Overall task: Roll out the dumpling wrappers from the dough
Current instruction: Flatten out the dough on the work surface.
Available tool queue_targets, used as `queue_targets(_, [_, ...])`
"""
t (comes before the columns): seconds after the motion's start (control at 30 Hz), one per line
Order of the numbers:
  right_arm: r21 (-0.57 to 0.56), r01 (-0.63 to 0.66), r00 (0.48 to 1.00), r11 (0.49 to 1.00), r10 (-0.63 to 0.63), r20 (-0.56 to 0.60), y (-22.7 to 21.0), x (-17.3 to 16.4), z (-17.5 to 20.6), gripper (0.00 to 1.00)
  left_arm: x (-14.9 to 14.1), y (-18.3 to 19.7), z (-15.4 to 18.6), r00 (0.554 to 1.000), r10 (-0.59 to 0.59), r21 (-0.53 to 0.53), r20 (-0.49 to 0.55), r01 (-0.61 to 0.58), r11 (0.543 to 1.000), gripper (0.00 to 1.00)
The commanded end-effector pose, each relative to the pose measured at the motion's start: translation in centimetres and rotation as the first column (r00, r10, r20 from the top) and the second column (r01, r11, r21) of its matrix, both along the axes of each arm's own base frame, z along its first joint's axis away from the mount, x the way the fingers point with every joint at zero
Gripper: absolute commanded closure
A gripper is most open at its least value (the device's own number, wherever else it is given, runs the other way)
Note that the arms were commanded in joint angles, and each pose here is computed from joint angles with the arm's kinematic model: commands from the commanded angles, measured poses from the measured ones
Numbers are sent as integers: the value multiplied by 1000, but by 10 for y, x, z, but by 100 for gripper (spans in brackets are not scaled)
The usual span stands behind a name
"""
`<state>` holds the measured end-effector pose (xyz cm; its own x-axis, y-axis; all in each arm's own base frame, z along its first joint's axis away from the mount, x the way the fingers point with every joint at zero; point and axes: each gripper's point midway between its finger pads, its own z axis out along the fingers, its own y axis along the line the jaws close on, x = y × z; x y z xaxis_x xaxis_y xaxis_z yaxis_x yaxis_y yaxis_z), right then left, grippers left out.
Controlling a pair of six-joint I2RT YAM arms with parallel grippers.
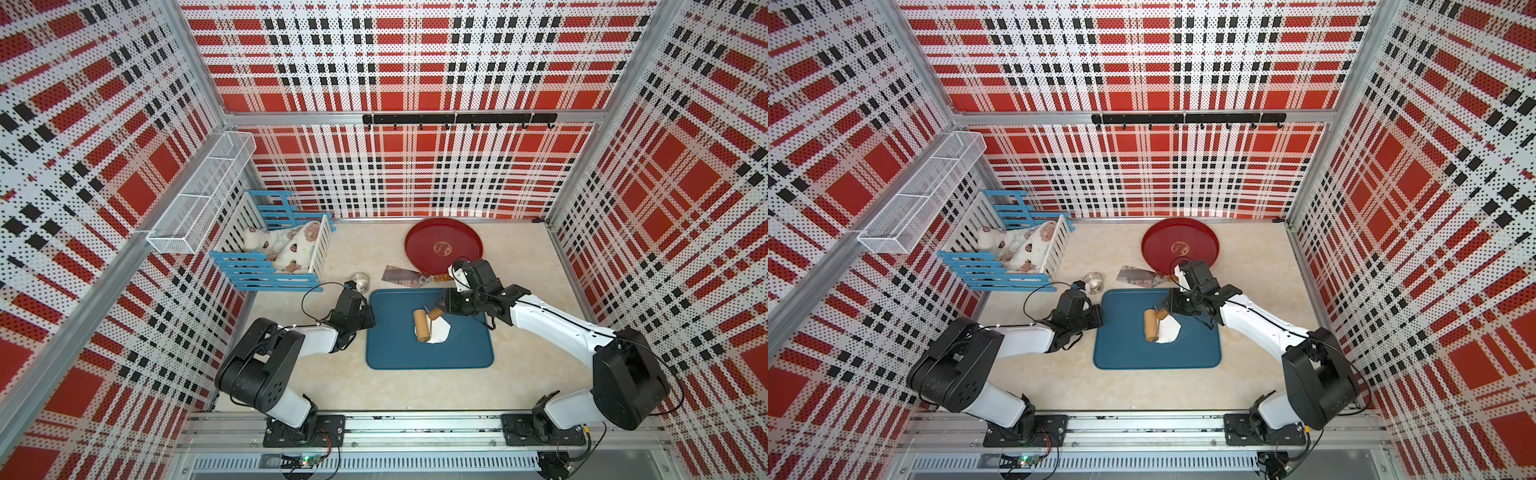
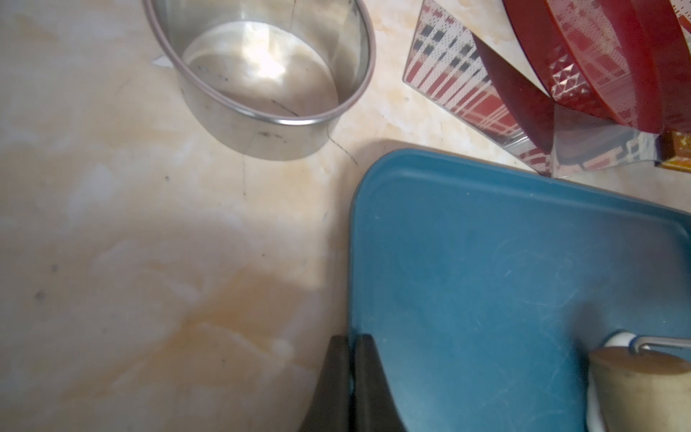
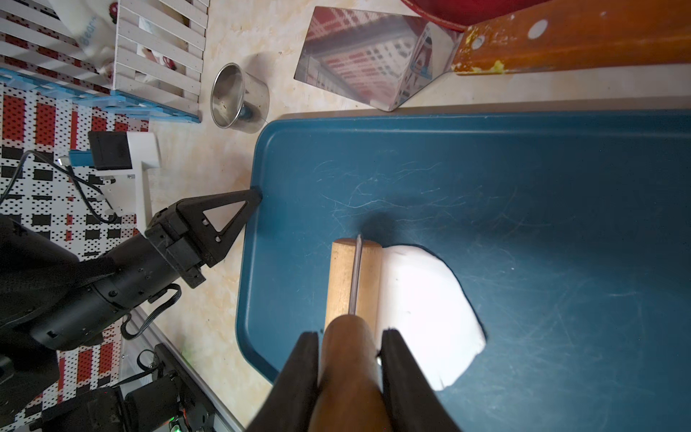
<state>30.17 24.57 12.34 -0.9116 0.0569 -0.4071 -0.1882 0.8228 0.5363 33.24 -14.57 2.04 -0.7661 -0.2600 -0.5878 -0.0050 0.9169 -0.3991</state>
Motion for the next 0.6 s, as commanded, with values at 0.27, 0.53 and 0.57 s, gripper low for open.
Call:
queue_targets(0.27, [-228,75,993,971,-94,-72,-49,-26,-29,100,-17,3,-11,998,-11,5,-61,11,1000,100])
queue_targets(0.53, [-204,68,996,977,-79,-44,-55,-35,-15,100,-17,5,-11,998,1,2,-64,0,1000,100])
queue_targets(0.57, [-196,60,996,979,-72,-53,-53,-37,-17,100,-17,6,-12,998,1,3,-65,-1,1000,100])
